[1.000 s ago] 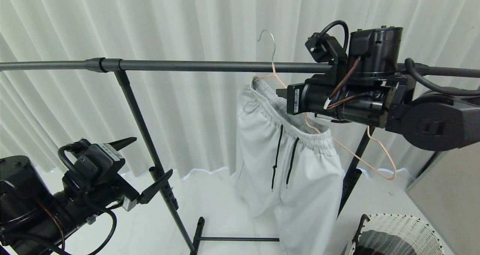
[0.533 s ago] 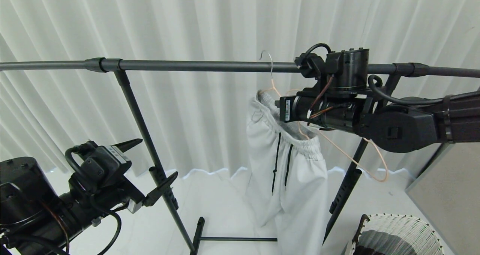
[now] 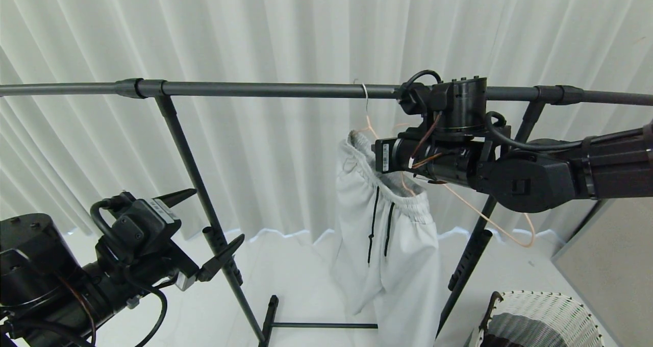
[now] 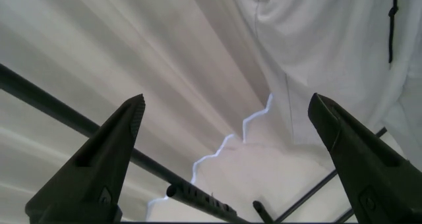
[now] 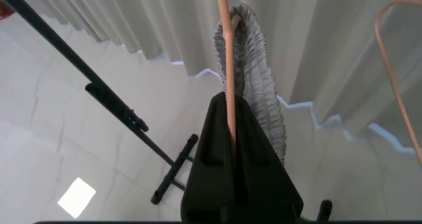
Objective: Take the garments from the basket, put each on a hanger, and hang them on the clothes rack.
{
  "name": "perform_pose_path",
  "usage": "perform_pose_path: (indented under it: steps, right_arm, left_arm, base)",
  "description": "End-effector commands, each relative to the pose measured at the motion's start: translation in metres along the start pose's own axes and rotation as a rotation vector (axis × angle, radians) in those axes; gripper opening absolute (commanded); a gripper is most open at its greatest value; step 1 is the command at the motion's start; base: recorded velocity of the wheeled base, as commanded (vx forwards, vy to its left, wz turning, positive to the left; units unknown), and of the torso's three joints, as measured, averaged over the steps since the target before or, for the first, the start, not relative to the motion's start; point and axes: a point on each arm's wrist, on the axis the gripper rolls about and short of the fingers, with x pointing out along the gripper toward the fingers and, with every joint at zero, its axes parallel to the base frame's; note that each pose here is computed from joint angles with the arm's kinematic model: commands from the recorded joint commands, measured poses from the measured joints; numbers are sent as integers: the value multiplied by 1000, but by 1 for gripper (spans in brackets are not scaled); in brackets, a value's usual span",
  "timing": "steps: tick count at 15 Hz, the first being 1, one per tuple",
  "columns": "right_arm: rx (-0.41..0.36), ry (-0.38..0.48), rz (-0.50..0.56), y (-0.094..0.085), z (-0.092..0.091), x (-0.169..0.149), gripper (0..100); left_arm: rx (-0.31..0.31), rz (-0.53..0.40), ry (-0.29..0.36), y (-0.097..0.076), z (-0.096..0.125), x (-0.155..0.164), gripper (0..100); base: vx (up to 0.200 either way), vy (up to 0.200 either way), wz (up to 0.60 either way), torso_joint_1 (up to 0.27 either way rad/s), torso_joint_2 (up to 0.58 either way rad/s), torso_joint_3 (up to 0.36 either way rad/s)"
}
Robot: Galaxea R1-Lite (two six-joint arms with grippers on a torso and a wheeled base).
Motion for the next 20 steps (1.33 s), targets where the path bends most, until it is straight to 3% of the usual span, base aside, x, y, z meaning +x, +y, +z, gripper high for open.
perform_pose_path:
  steps: [1, 6, 8, 10, 12, 18, 20]
  right_arm:
    - [-1, -3, -7, 3, 1, -2, 100]
    - [-14, -53, -27, 10, 14, -30, 100]
    - [-65, -61, -31, 9, 18, -56, 100]
    - [-198, -14, -114, -11, 3, -93, 100]
    - [-265, 19, -190, -27, -10, -124, 100]
    - [-346, 108, -481, -83, -46, -197, 100]
    - [-344, 120, -542, -93, -52, -212, 100]
  left_arm:
    - [0, -2, -1, 0, 0, 0, 100]
    - [0, 16, 5, 3, 0, 2, 100]
    - [-5, 50, 31, 3, -1, 3, 100]
    - [-13, 85, 75, 3, -4, 4, 100]
    - [-14, 107, 97, 3, -6, 5, 100]
    - [-21, 149, 128, 6, -9, 0, 100]
    - [-21, 160, 133, 8, -10, -1, 100]
  base:
    - [0, 0, 0, 0, 0, 0]
    - [0, 0, 0, 0, 0, 0]
    - [0, 0, 0, 0, 0, 0]
    - [0, 0, 0, 0, 0, 0]
    - [0, 0, 0, 0, 0, 0]
    - [-200, -33, 0, 5, 5, 4]
    - [-200, -100, 0, 0, 2, 5]
